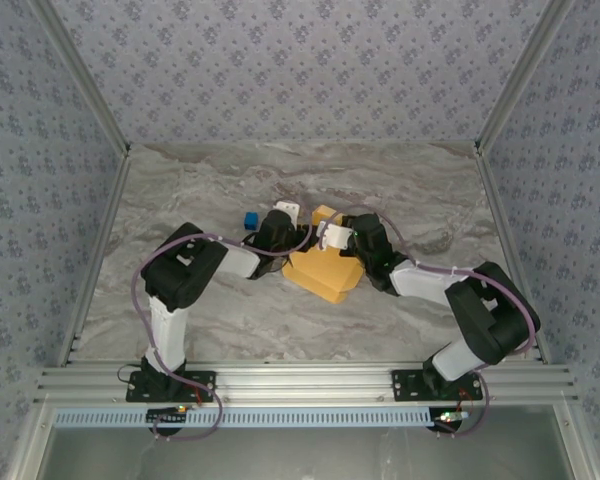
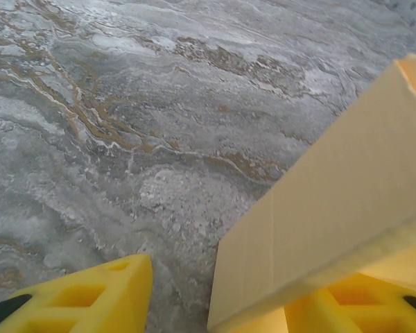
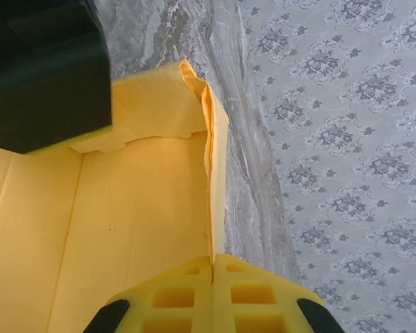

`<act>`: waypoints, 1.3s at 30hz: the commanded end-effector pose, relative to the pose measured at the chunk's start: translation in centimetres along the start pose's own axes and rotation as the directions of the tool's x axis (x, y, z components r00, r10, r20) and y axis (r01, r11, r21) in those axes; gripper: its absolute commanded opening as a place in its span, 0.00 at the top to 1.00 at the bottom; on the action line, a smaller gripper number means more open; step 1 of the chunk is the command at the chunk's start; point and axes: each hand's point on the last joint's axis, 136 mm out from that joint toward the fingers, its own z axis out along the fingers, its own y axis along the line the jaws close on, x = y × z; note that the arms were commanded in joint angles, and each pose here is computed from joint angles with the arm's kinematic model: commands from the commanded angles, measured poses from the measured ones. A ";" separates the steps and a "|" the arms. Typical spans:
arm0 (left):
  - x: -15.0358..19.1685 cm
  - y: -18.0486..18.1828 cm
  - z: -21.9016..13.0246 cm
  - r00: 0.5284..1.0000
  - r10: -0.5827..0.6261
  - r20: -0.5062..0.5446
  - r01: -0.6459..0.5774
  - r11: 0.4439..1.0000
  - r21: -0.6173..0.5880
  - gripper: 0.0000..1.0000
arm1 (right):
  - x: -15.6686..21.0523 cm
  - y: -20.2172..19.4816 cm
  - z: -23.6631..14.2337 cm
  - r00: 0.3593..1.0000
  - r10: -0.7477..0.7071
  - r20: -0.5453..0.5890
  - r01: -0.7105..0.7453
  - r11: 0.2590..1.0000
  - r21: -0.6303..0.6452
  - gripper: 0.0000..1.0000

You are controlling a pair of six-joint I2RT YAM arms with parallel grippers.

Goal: Fold the paper box

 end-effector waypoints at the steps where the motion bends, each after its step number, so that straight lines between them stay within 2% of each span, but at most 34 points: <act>1: -2.4 -1.2 -1.1 0.996 0.077 0.047 -0.080 0.994 0.077 0.49 | 0.9 1.2 -0.2 0.999 0.021 -0.034 -0.023 0.997 -0.077 1.00; 7: -3.2 -1.7 -0.8 0.990 0.137 0.031 -0.140 0.982 0.125 0.49 | 1.0 1.4 -0.2 0.999 0.022 -0.037 -0.026 0.996 -0.090 1.00; 16: -4.0 -1.9 0.3 0.985 0.168 0.031 -0.171 0.979 0.116 0.52 | 0.8 1.4 0.0 0.999 0.026 -0.030 -0.029 0.995 -0.099 1.00; 27: -4.5 -0.2 1.7 0.992 0.114 0.051 -0.113 0.993 -0.017 0.58 | 0.3 1.6 -0.1 0.999 0.030 -0.015 -0.032 0.993 -0.111 1.00; 34: -4.9 -1.4 2.2 0.991 0.110 0.069 -0.113 0.993 0.035 0.57 | 0.2 2.0 -0.3 0.999 0.033 -0.009 -0.034 0.991 -0.133 1.00; 39: -4.8 -1.9 2.5 0.992 0.112 0.064 -0.116 0.991 0.062 0.62 | 0.4 2.3 -0.1 1.000 -0.003 -0.029 -0.001 0.991 -0.136 1.00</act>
